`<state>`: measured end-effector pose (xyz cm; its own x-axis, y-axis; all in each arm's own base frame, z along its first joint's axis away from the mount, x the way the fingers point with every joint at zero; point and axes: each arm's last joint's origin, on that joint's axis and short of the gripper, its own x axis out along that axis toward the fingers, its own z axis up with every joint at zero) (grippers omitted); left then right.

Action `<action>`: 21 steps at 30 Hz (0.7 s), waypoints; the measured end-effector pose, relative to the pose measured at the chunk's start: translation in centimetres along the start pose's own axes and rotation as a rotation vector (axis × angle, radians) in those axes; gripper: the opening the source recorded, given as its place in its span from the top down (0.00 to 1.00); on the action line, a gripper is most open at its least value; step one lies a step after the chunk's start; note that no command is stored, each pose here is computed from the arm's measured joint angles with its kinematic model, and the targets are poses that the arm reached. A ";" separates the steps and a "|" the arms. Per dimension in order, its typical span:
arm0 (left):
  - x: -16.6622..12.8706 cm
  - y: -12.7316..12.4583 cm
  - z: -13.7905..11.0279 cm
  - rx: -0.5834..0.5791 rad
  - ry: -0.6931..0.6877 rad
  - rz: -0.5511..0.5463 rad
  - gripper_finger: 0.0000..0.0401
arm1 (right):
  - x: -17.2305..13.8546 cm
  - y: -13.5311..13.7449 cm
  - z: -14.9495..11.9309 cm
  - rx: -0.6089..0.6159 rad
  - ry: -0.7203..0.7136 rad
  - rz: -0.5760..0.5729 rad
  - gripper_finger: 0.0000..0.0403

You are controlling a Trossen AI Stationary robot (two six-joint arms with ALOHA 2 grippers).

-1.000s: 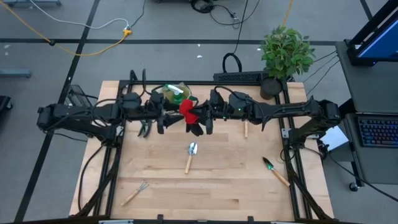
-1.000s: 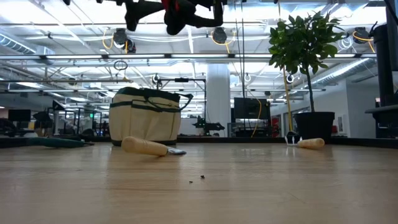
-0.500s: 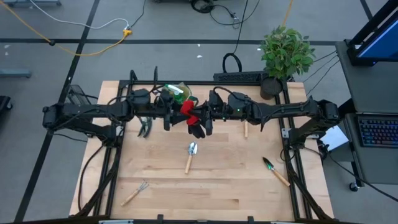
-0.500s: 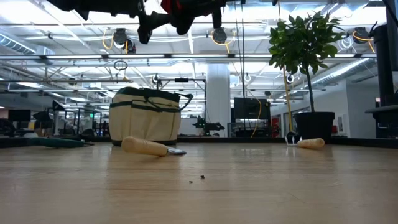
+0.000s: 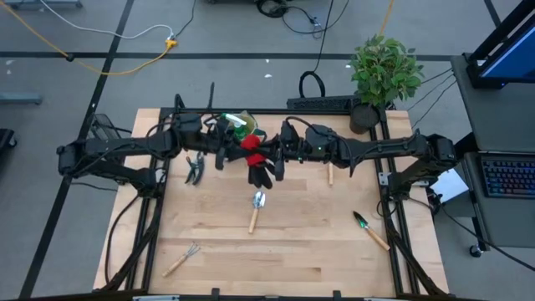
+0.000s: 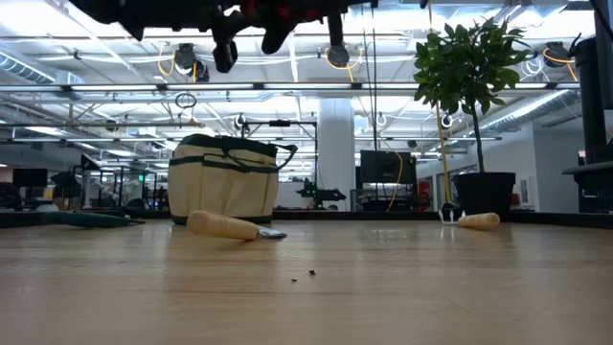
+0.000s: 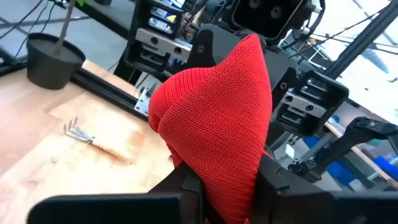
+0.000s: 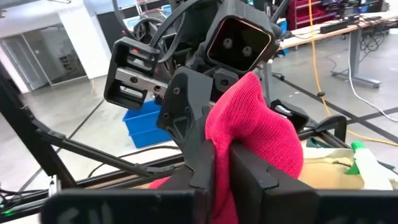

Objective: Pick & Place Garden tools in Gardening bag
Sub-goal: Put the gardening gloves into the gardening bag

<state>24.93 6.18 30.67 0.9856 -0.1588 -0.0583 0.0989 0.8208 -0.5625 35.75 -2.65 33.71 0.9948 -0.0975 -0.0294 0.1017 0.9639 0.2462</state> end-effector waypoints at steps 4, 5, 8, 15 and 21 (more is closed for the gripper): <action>-0.3 0.8 -0.3 -0.047 0.051 0.054 0.84 | 0.0 -0.1 -0.2 0.018 0.021 -0.011 0.83; -0.5 1.0 -0.4 -0.059 0.066 0.073 0.84 | 0.0 -0.1 -0.3 0.024 0.032 -0.014 0.81; -0.9 1.6 -0.5 -0.084 0.086 0.118 0.84 | -0.2 -0.1 -0.3 0.034 0.056 -0.020 0.74; -3.2 2.3 0.1 -0.119 0.051 0.269 0.84 | -0.4 -0.3 -1.2 0.073 0.160 -0.045 0.63; -6.0 2.1 1.3 -0.056 -0.084 0.490 0.84 | -0.6 -0.5 -2.0 0.072 0.238 -0.070 0.61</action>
<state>19.45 9.55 30.88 0.9222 0.2845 -0.2618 -0.3837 0.7568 -0.5293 35.12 -2.63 31.67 0.9571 -0.0943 -0.2739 0.1792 0.9357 0.3040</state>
